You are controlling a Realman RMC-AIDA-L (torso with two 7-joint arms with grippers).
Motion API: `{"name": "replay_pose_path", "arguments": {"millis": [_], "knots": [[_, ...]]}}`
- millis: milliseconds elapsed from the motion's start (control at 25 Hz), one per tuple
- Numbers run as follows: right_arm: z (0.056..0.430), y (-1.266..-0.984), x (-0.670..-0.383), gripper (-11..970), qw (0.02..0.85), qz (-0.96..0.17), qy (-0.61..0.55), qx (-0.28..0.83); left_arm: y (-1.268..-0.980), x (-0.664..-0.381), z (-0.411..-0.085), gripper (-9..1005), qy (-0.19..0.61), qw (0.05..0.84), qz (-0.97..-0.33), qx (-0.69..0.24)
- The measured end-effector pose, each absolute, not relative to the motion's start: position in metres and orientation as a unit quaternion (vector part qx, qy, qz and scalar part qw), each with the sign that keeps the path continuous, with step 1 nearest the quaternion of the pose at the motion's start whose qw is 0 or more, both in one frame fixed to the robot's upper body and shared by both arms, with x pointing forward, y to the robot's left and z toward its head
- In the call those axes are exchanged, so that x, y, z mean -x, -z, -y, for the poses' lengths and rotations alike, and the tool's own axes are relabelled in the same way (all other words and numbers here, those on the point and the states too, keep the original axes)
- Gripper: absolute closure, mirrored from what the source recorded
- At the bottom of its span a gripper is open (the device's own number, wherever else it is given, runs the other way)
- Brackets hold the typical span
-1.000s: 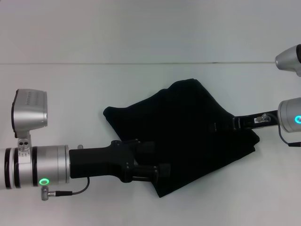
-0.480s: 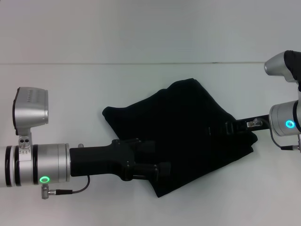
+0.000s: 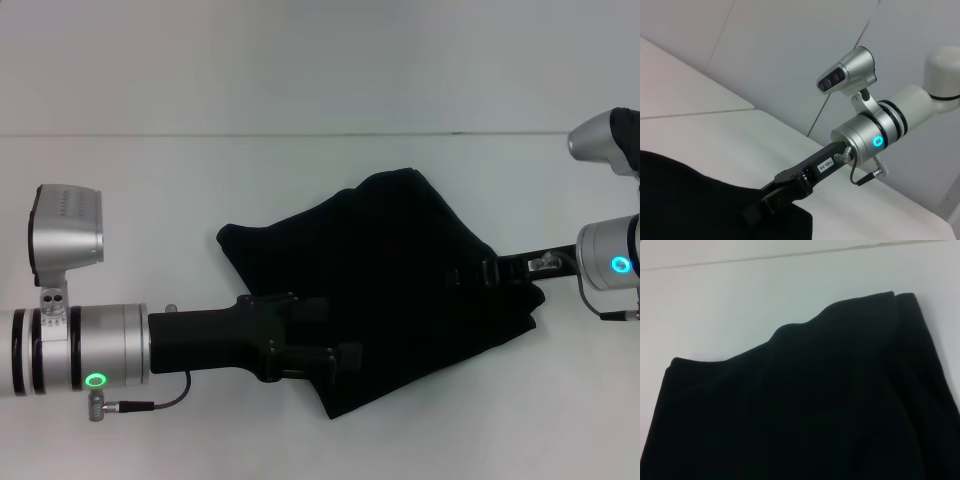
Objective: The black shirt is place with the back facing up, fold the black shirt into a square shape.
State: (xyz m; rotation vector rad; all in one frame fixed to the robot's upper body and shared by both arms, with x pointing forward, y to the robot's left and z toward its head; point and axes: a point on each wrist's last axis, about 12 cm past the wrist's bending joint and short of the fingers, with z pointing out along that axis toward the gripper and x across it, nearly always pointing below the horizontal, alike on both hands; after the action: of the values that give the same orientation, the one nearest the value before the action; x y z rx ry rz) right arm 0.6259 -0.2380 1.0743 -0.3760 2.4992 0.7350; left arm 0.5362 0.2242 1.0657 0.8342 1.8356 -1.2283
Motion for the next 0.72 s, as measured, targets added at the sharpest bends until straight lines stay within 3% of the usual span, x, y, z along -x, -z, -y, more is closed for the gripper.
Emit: {"name": "replay_pose_path", "arguments": {"millis": [200, 320, 560, 720], "knots": [[0.24, -1.0747, -0.6258, 470, 0.252, -0.919, -0.271, 0.136, -1.0656, -0.5362, -0.2239, 97, 0.481, 0.381, -0.719, -0.327], [0.2392, -1.0746, -0.6257, 714, 0.252, -0.918, -0.271, 0.139, -1.0655, -0.5361, -0.2238, 98, 0.481, 0.38, -0.719, -0.326], [0.2379, -1.0748, -0.6266, 876, 0.255, -0.918, -0.27, 0.137, -1.0655, -0.5361, -0.2237, 100, 0.481, 0.38, -0.719, -0.326], [0.2386, -1.0745, -0.6269, 874, 0.257, -0.919, -0.269, 0.134, -1.0654, -0.5362, -0.2238, 102, 0.481, 0.38, -0.72, -0.326]]}}
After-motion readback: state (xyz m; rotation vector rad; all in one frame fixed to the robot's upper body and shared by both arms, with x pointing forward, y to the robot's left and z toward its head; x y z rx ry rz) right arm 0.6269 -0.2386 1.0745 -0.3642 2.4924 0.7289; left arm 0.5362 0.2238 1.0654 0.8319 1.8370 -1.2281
